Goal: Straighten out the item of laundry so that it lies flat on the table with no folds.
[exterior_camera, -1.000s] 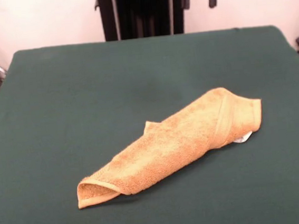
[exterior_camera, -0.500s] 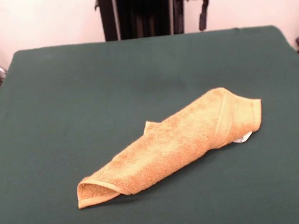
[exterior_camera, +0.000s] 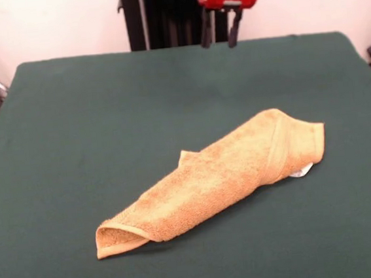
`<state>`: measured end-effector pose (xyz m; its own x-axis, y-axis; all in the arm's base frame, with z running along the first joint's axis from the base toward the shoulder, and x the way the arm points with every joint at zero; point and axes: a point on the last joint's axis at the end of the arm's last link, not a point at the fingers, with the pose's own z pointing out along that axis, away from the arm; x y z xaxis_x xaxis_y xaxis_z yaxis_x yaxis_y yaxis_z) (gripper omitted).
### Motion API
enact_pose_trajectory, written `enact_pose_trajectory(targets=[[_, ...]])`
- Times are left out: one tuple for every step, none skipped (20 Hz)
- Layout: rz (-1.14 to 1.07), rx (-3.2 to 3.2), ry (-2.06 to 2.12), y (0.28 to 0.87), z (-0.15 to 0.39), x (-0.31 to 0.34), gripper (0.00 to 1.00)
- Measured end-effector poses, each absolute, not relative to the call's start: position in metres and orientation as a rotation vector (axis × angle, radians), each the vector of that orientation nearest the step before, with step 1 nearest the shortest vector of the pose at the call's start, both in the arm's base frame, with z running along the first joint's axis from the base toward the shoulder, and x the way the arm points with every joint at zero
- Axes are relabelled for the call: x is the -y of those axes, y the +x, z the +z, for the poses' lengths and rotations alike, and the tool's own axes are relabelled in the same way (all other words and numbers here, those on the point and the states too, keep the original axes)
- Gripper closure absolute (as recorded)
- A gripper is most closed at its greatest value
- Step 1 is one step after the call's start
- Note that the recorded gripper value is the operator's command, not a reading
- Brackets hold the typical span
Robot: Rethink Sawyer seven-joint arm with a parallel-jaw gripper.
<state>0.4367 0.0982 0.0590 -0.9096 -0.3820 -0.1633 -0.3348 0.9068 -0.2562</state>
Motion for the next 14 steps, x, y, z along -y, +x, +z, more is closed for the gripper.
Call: enact_pose_trajectory(targets=[[-0.346, -2.855, -0.562, 0.436, 0.059, -0.100, 0.00], [-0.370, -2.842, -0.593, 0.435, 0.060, -0.104, 0.00], [-0.378, -2.836, -0.605, 0.435, 0.060, -0.106, 0.00], [-0.400, -2.822, -0.631, 0.436, 0.061, -0.109, 0.00], [-0.411, -2.814, -0.646, 0.436, 0.061, -0.111, 0.00], [-0.432, -2.799, -0.667, 0.438, 0.062, -0.114, 0.00], [-0.443, -2.791, -0.678, 0.439, 0.063, -0.115, 0.00], [-0.470, -2.774, -0.702, 0.442, 0.063, -0.116, 0.00], [-0.492, -2.759, -0.723, 0.444, 0.064, -0.118, 0.00], [-0.519, -2.741, -0.747, 0.447, 0.064, -0.119, 0.00], [-0.536, -2.728, -0.763, 0.449, 0.065, -0.120, 0.00], [-0.556, -2.712, -0.781, 0.453, 0.065, -0.121, 0.00], [-0.576, -2.696, -0.798, 0.456, 0.066, -0.122, 0.00], [-0.597, -2.677, -0.816, 0.460, 0.067, -0.124, 0.00]])
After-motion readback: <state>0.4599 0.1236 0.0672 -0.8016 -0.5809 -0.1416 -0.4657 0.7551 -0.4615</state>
